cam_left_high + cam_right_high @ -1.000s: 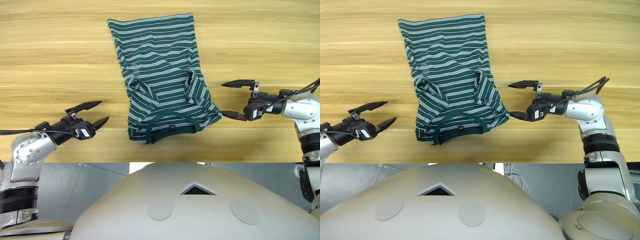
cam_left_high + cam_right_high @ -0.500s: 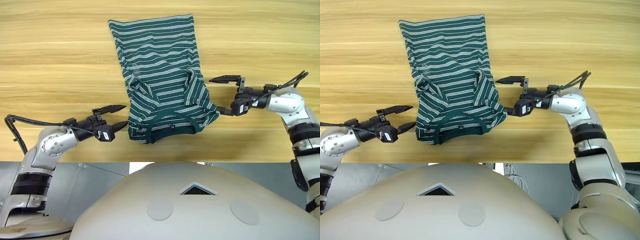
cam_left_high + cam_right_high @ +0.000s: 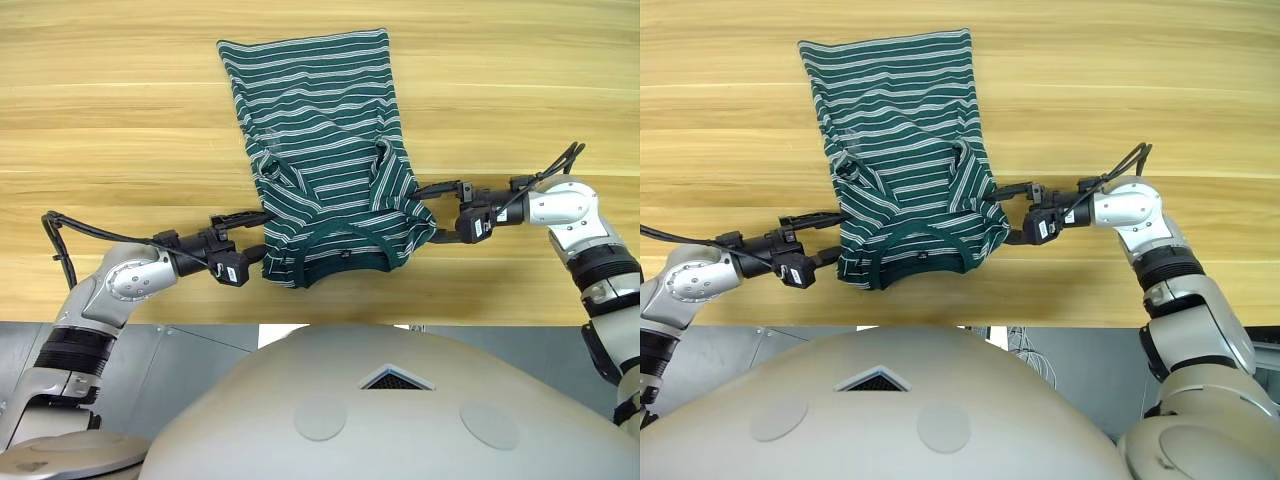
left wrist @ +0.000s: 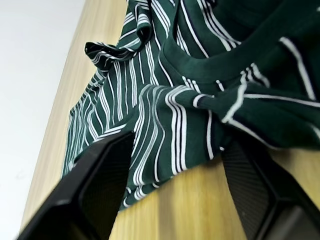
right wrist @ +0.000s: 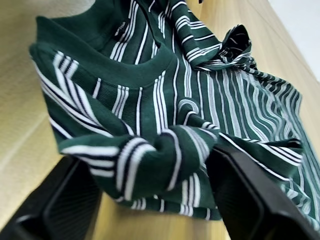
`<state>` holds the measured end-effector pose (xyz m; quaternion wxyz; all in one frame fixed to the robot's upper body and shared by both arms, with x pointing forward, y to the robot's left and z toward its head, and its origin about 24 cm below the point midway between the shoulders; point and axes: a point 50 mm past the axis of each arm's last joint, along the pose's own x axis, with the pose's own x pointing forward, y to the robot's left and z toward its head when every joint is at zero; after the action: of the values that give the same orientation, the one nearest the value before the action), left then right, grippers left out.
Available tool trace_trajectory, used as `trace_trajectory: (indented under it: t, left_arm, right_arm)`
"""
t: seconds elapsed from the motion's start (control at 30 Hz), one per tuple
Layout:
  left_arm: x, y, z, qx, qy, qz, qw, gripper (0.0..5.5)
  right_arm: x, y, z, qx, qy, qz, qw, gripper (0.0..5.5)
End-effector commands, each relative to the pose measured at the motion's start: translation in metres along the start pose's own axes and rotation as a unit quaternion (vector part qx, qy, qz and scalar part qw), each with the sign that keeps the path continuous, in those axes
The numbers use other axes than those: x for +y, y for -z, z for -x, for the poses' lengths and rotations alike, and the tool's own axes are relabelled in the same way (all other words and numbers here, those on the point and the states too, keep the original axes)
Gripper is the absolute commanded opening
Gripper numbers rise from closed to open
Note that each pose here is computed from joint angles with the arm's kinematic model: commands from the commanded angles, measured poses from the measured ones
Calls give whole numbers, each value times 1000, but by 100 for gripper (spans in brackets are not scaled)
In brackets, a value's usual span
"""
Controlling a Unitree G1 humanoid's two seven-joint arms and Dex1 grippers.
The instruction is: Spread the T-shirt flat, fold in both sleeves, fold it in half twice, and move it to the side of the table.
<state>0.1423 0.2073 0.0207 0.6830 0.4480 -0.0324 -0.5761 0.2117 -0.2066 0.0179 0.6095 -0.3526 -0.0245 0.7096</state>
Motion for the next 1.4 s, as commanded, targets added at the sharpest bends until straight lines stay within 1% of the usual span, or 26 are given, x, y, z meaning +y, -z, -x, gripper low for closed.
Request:
trace_trajectory:
  t: [0.03,0.07,0.13,0.17,0.37,0.4,0.47,0.53,0.73,0.83,0.9,1.03,1.1,1.17,1.23,1.33,1.4]
  left_arm:
    - [-32,6,-4,23,94,33,995,296]
    - [-33,7,-4,23,96,35,994,296]
    - [-34,9,-4,21,103,41,994,267]
    - [-34,10,-4,20,105,43,993,237]
    - [-38,14,-6,12,136,44,990,141]
    - [-39,15,-7,10,141,44,989,117]
    - [-40,15,-8,6,146,43,988,86]
    - [-40,15,-8,0,151,47,987,70]
    - [-37,14,-16,-19,145,44,988,1]
    - [-27,10,-17,-41,129,52,989,0]
    - [-14,3,-16,-63,100,58,991,0]
    - [22,-10,-2,-94,31,70,993,0]
    - [30,-15,8,-97,25,85,991,0]
    - [30,-20,19,-97,23,105,989,0]
    - [24,-28,25,-108,27,138,984,0]
    - [6,-38,26,-111,58,169,978,0]
    - [3,-44,25,-124,65,196,971,0]
  right_arm:
    - [6,6,-4,9,-33,-23,999,280]
    - [5,7,-4,10,-32,-26,999,259]
    - [2,8,-5,10,-28,-30,999,226]
    - [2,9,-5,11,-26,-32,999,200]
    - [-1,12,-5,11,-17,-38,999,98]
    - [-1,12,-5,10,-17,-38,999,76]
    - [-1,11,-5,7,-18,-39,999,41]
    - [-1,11,-4,5,-17,-38,999,20]
    - [-1,8,-3,-3,-17,-40,999,15]
    - [-1,2,0,-20,-21,-48,998,15]
    - [-3,-8,6,-43,-23,-54,997,15]
    - [-12,-38,34,-85,-31,-71,993,15]
    - [-11,-54,47,-101,-46,-86,990,15]
    - [-7,-66,57,-105,-67,-98,987,15]
    - [1,-75,61,-102,-91,-111,984,15]
    - [19,-82,58,-87,-136,-129,978,15]
    - [22,-83,54,-86,-147,-132,976,15]
